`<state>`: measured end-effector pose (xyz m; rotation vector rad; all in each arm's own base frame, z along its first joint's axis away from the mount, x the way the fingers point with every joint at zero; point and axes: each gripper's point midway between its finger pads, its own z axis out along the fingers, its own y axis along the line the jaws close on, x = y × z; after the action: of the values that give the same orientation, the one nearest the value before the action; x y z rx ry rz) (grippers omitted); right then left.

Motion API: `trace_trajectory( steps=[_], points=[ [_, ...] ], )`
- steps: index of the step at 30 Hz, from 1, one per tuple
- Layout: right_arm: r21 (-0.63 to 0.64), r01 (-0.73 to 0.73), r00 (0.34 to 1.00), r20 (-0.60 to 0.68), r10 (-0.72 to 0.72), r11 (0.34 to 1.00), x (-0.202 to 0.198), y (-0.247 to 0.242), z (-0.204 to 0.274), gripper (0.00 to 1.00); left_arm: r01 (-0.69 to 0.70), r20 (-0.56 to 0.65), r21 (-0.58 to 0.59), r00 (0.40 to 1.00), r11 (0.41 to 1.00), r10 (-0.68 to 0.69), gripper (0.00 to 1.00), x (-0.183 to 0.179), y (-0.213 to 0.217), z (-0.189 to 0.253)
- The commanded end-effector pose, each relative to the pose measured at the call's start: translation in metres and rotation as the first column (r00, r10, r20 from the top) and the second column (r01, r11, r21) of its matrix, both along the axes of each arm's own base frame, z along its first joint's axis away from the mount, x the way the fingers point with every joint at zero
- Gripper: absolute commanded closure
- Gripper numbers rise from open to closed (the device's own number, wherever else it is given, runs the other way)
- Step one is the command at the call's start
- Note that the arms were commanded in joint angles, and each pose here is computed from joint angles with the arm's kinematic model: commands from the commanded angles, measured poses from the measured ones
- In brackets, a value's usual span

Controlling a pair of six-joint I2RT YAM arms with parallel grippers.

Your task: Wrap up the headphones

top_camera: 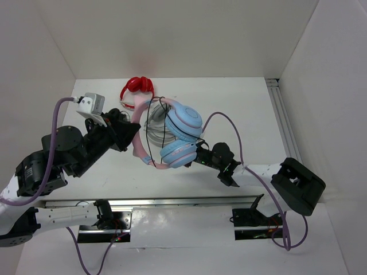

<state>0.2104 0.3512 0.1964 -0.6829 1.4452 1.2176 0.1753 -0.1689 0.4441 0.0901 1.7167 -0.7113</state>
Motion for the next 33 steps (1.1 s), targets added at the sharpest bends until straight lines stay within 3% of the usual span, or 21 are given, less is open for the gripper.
trace_trajectory(
  steps=[1, 4, 9, 17, 23, 33],
  points=[
    [0.088, 0.012, 0.996, 0.086, -0.019, 0.996, 0.0, -0.001, 0.035, 0.92, 0.003, 0.045, -0.188, 0.999, 0.982, 0.005, 1.0, -0.002, 0.0, 0.04],
    [0.015, -0.027, 0.998, 0.053, 0.026, 1.0, -0.007, 0.008, 0.021, 0.95, -0.042, 0.043, -0.189, 0.998, 0.981, 0.051, 1.0, 0.002, 0.007, 0.039],
    [-0.101, -0.047, 0.998, 0.038, 0.051, 0.994, -0.03, 0.012, 0.002, 0.98, -0.233, -0.004, -0.187, 0.972, 0.954, 0.237, 1.0, 0.017, 0.037, 0.03],
    [-0.102, 0.018, 0.998, 0.054, -0.012, 0.995, -0.075, -0.004, 0.006, 0.99, -0.469, -0.056, -0.142, 0.883, 0.872, 0.466, 1.0, 0.04, 0.054, 0.007],
    [-0.072, 0.079, 0.996, 0.055, -0.075, 0.994, -0.097, -0.013, 0.027, 1.0, -0.565, -0.059, -0.054, 0.825, 0.823, 0.563, 1.0, 0.056, 0.047, -0.016],
    [-0.235, 0.134, 0.987, 0.12, -0.108, 0.963, -0.12, -0.001, 0.044, 1.0, -0.667, -0.049, 0.186, 0.727, 0.721, 0.685, 1.0, 0.099, 0.055, -0.07]
  ],
)
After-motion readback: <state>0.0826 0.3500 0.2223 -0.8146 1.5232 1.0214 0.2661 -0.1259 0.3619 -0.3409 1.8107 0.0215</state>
